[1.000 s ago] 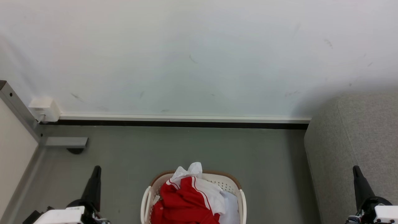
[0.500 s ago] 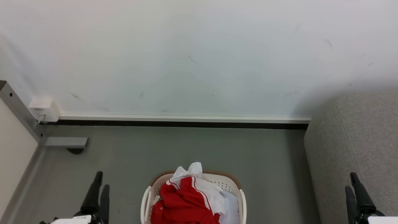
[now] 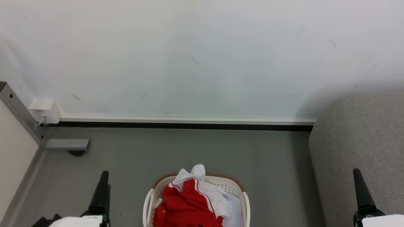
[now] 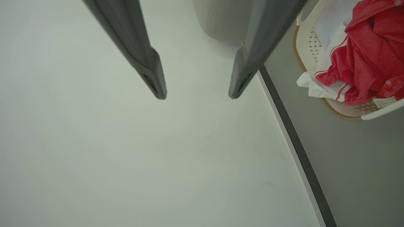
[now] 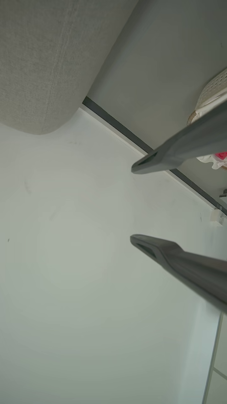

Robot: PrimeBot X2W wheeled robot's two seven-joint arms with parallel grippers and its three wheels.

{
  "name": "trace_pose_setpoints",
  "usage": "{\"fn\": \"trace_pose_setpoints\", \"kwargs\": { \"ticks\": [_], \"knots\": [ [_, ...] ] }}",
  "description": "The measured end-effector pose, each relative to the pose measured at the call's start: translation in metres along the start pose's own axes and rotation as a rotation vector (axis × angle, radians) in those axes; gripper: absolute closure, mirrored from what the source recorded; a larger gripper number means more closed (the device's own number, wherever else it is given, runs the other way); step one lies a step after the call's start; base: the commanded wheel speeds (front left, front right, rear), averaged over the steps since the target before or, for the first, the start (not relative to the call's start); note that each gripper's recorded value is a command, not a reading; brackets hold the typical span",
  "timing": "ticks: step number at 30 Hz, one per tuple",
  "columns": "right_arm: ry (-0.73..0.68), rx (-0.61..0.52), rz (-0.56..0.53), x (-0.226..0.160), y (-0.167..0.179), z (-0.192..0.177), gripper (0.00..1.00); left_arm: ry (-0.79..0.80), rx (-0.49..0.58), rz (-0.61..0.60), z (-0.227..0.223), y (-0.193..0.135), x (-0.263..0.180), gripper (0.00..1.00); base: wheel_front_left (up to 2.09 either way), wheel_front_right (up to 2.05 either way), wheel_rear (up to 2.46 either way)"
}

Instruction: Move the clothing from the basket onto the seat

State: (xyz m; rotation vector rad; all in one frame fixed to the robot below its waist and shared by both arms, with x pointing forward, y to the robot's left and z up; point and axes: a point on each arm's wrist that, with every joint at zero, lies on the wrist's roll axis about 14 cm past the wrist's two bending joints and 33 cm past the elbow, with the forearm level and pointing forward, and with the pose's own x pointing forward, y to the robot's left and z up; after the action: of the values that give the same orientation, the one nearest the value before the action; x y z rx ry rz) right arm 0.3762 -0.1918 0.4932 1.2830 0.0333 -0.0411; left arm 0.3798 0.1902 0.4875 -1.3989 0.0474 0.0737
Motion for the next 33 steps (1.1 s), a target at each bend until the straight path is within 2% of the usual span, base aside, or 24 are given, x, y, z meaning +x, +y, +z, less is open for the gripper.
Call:
{"fn": "trace_pose_setpoints", "kwargs": {
  "ticks": [9, 16, 24, 33],
  "knots": [
    [0.009, -0.273, 0.046, 0.000, 0.013, 0.000, 0.00, 0.005, 0.215, 0.021, -0.006, 0.002, -0.001, 0.00, 0.00, 0.00, 0.00],
    [0.026, -0.469, 0.074, -0.002, 0.018, -0.002, 0.00, 0.020, 0.439, 0.012, -0.011, -0.002, -0.002, 0.00, 0.00, 0.00, 0.00],
    [0.029, -0.611, 0.089, -0.003, 0.018, -0.004, 0.00, 0.015, 0.638, -0.014, -0.013, -0.008, -0.002, 0.00, 0.00, 0.00, 0.00],
    [0.025, -0.736, 0.107, -0.005, 0.019, -0.007, 0.00, 0.003, 0.798, -0.020, -0.012, -0.010, -0.004, 0.00, 0.00, 0.00, 0.00]
  ]
}}
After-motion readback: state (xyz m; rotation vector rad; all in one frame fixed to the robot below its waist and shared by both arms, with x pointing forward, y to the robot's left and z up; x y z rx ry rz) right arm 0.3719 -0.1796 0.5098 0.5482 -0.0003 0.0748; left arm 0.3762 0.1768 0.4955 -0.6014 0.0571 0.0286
